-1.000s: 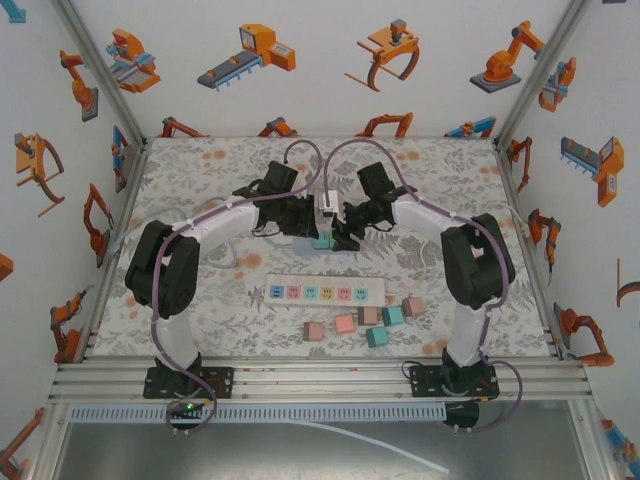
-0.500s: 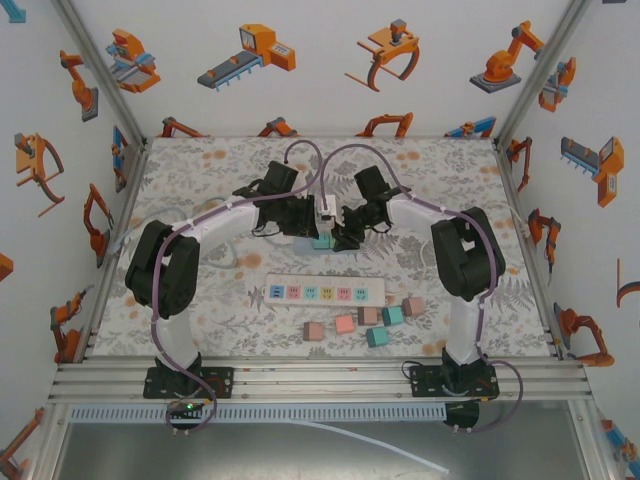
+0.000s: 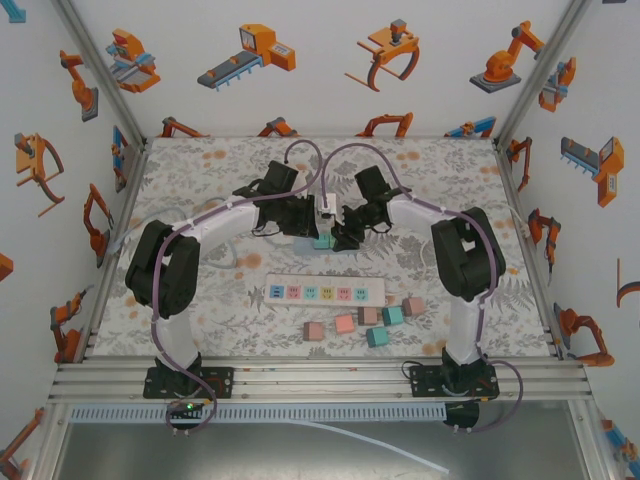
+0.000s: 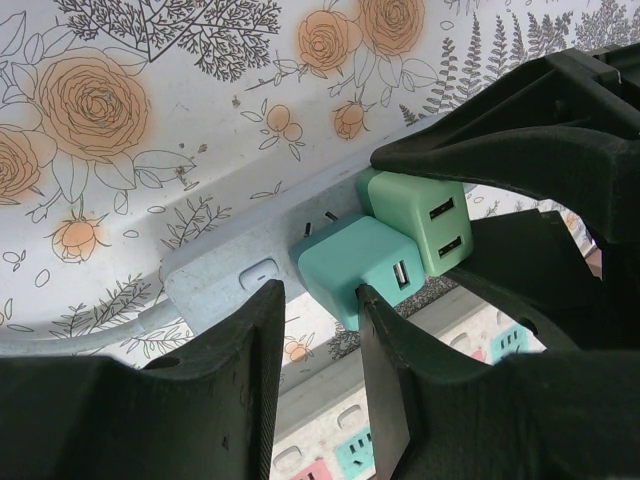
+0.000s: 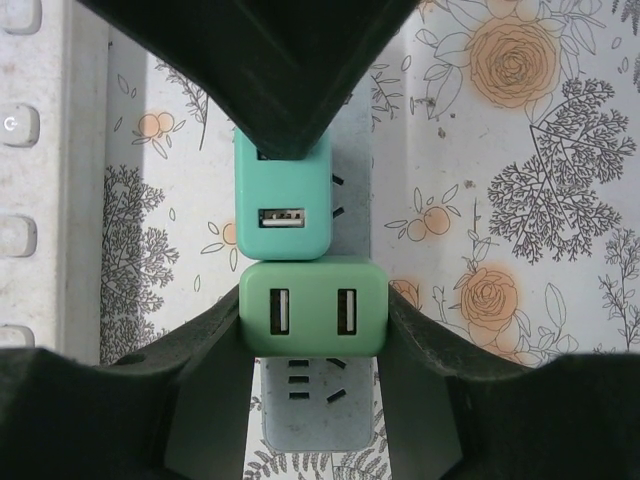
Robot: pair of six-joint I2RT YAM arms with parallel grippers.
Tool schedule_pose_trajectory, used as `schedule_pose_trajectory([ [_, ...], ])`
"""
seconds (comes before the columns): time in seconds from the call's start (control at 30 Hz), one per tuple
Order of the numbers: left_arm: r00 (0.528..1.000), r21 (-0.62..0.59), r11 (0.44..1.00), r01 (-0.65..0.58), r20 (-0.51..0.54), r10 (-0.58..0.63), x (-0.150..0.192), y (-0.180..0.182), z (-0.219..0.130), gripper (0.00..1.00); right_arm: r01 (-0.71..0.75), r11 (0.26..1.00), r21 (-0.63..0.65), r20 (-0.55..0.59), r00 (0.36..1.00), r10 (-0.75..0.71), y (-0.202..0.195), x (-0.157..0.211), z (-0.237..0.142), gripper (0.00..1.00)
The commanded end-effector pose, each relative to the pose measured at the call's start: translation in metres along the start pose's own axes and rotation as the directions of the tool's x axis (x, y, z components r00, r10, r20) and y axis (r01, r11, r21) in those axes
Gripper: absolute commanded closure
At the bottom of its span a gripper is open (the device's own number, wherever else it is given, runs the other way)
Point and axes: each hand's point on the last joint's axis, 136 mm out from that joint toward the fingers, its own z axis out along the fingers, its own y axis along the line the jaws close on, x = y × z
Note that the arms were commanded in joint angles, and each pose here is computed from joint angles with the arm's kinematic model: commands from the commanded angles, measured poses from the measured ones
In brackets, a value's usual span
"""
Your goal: Pull the plug off the socket
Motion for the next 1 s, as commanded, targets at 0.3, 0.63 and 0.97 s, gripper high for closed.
schedule_pose_trajectory([
  [0.3,0.963,-0.180,0.983,-0.041,-0.270,-0.009,0.090,0.051,0.040,0.63,0.114,0.993,0.012,0.276,0.954,-0.113,0.021,-0.093,-0.038,1.00],
  [0.63,0.962,-0.182,0.982,-0.045,-0.274,-0.007,0.091,0.051,0.041,0.63,0.153,0.988,0.003,0.307,0.940,-0.147,0.029,-0.110,-0.049,1.00],
  [0.97,0.969,-0.157,0.987,-0.038,-0.248,-0.002,0.081,0.044,0.035,0.62,0.151,0.988,0.040,0.261,0.952,-0.156,0.033,-0.106,-0.056,1.00],
])
